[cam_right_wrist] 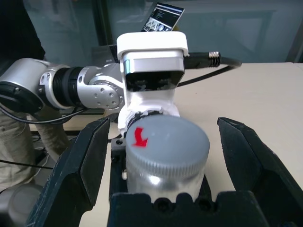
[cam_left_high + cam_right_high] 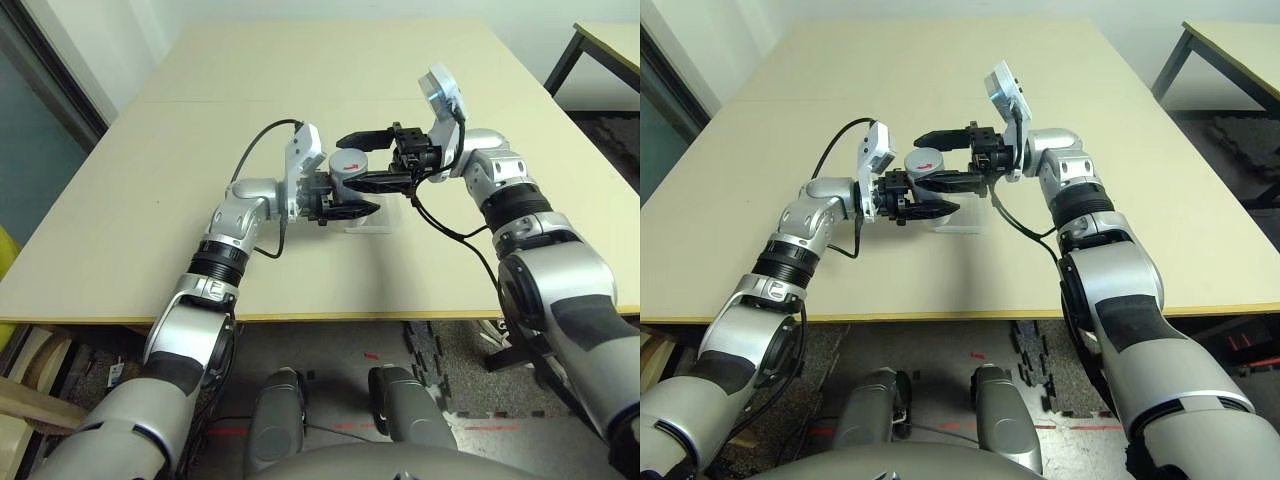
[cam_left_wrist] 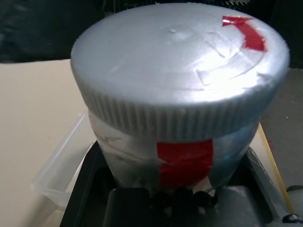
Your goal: Pour the medicine from the bottle into the box.
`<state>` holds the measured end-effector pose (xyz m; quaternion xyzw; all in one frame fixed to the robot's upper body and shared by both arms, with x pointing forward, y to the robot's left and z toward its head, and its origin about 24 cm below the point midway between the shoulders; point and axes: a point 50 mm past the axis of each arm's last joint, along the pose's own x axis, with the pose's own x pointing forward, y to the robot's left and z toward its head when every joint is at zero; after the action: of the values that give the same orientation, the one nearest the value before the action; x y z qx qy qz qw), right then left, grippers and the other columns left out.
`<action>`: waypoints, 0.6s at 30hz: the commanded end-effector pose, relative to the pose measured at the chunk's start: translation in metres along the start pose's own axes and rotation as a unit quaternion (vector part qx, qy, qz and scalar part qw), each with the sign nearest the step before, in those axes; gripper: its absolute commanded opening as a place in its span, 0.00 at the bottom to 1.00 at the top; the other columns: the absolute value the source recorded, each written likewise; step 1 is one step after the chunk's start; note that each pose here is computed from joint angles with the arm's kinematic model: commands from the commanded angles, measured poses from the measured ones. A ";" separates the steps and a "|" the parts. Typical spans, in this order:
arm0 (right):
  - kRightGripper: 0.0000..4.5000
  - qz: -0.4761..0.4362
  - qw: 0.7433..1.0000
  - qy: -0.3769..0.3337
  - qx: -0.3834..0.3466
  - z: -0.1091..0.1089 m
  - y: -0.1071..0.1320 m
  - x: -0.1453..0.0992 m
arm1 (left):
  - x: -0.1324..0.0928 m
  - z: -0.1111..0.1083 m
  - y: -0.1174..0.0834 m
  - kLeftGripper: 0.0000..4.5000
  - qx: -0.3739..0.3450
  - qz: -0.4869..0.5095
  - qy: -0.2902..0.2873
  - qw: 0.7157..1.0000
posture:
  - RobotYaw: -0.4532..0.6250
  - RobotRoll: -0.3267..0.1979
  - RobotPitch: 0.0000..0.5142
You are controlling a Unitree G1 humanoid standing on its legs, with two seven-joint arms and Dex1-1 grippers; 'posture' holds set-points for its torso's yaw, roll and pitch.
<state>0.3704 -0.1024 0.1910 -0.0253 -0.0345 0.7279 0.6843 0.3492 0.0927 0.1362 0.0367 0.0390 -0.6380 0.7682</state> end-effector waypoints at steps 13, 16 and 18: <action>1.00 -0.060 0.998 0.020 -0.012 -0.003 -0.007 -0.001 | 0.004 0.008 -0.001 0.60 0.013 -0.012 0.001 1.000 | 0.26 0.62 0.14; 1.00 -0.072 0.997 0.014 -0.003 -0.002 -0.009 -0.005 | 0.004 0.008 -0.002 0.60 0.011 -0.014 0.001 1.000 | 0.26 0.62 0.15; 1.00 -0.077 0.997 0.011 0.002 -0.002 -0.009 -0.007 | 0.004 0.007 -0.002 0.60 0.011 -0.014 0.001 1.000 | 0.26 0.62 0.15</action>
<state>0.3756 -0.1005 0.1854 -0.0363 -0.0270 0.6977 0.7150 0.3498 0.0926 0.1362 0.0335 0.0450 -0.6354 0.7701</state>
